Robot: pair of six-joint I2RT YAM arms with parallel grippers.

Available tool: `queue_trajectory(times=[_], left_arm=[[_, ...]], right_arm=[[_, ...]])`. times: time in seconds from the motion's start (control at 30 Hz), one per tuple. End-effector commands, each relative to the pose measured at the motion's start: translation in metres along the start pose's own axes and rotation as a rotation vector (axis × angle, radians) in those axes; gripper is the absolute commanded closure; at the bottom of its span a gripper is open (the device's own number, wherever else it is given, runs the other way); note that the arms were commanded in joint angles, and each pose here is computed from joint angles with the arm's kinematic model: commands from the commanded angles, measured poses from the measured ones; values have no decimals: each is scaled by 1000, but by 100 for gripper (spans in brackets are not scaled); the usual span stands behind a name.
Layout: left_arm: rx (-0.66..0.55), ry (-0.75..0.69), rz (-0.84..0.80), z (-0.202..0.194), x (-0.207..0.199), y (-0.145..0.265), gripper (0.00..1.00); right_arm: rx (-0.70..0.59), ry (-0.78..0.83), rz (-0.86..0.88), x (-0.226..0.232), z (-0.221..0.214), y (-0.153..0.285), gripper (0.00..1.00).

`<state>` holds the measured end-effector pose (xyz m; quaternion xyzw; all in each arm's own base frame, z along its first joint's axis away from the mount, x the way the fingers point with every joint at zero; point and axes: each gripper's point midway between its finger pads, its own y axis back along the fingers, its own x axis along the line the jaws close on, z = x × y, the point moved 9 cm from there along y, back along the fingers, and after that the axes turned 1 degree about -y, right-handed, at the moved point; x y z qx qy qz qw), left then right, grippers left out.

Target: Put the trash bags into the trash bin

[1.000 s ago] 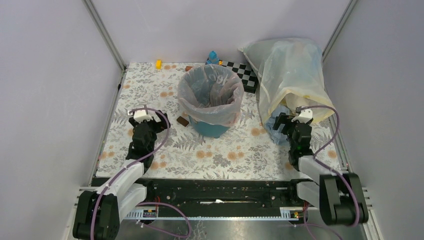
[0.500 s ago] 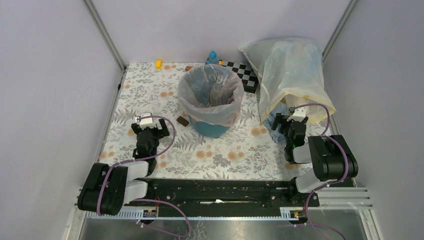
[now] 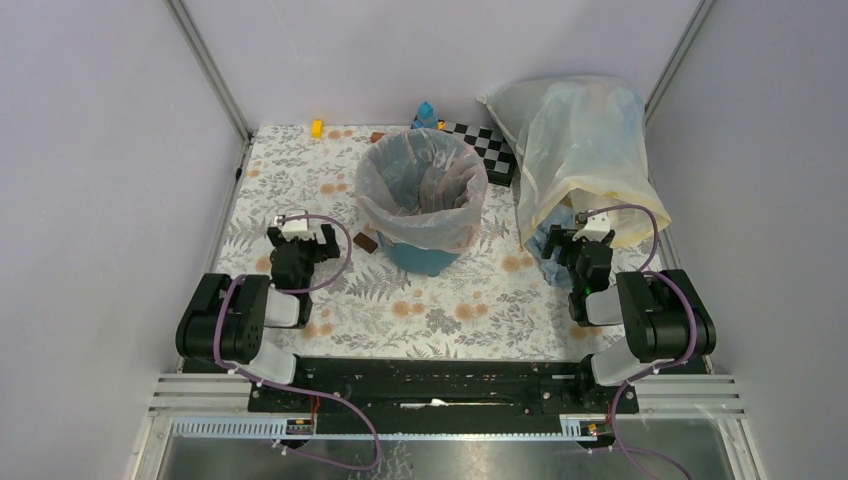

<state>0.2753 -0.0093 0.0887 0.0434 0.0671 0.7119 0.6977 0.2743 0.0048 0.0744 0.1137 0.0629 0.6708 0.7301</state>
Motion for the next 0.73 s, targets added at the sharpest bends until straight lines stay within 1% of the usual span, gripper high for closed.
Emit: queue_trajectory(times=[0.0,0.7], left_arm=[[-54,-14,-69,19,-5,-14,1],[-59,-7,-62,19,-3,-15,1]], right_arm=[[-62,11,1,0,14,-7,0],[-65,10,2,0,14,-7,0]])
